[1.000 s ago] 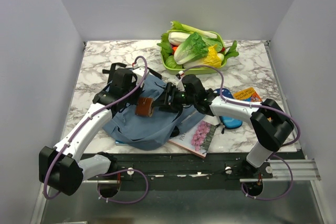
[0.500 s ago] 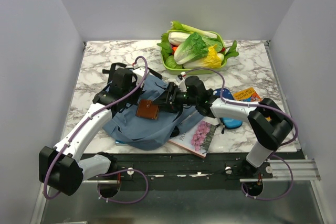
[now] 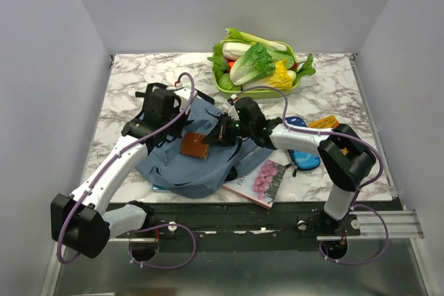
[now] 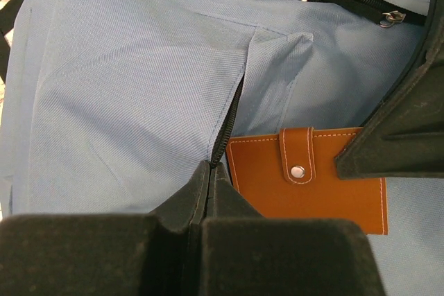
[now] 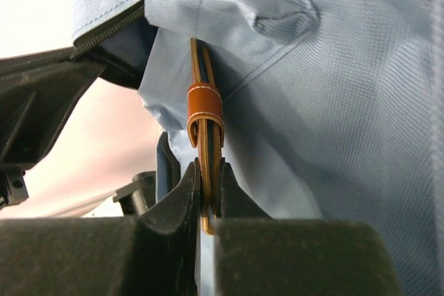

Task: Pack the student bag
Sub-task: Place the stationery in the student bag.

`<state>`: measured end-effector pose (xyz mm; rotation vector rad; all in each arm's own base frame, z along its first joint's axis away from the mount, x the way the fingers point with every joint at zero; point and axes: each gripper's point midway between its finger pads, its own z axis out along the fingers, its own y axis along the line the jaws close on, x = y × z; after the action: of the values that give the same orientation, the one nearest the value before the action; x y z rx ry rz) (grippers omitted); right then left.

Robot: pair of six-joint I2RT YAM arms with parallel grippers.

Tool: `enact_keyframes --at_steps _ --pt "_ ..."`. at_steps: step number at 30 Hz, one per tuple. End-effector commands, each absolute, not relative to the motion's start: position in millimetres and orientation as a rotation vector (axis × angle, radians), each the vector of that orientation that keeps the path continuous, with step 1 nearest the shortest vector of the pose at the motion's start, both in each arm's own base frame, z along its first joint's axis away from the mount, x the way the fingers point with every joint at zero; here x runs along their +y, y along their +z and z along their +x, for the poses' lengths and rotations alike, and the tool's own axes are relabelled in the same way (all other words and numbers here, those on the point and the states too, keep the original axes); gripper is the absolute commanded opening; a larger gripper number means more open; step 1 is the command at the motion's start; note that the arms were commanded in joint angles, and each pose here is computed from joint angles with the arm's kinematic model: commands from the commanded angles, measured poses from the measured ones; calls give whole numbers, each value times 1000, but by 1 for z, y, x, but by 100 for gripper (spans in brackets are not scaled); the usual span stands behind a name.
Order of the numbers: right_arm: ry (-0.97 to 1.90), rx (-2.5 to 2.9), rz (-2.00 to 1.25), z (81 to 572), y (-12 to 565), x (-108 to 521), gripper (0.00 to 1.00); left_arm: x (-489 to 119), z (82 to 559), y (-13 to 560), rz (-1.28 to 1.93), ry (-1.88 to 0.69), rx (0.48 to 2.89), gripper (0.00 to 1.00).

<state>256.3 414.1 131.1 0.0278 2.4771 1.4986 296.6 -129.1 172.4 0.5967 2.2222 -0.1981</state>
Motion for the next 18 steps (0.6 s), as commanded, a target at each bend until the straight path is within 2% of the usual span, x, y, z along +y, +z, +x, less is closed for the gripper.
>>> enact_keyframes --at_steps 1,7,12,18 --pt "1436 2472 -26 259 135 414 1 -135 302 188 603 -208 2174 0" --pt "1437 2395 -49 260 166 408 1 -133 303 185 605 -195 2179 0" --pt "1509 2287 80 267 206 398 0 -130 304 183 611 -173 2178 0" --pt "1592 2232 166 279 215 407 0 -129 303 190 607 -172 2163 0"
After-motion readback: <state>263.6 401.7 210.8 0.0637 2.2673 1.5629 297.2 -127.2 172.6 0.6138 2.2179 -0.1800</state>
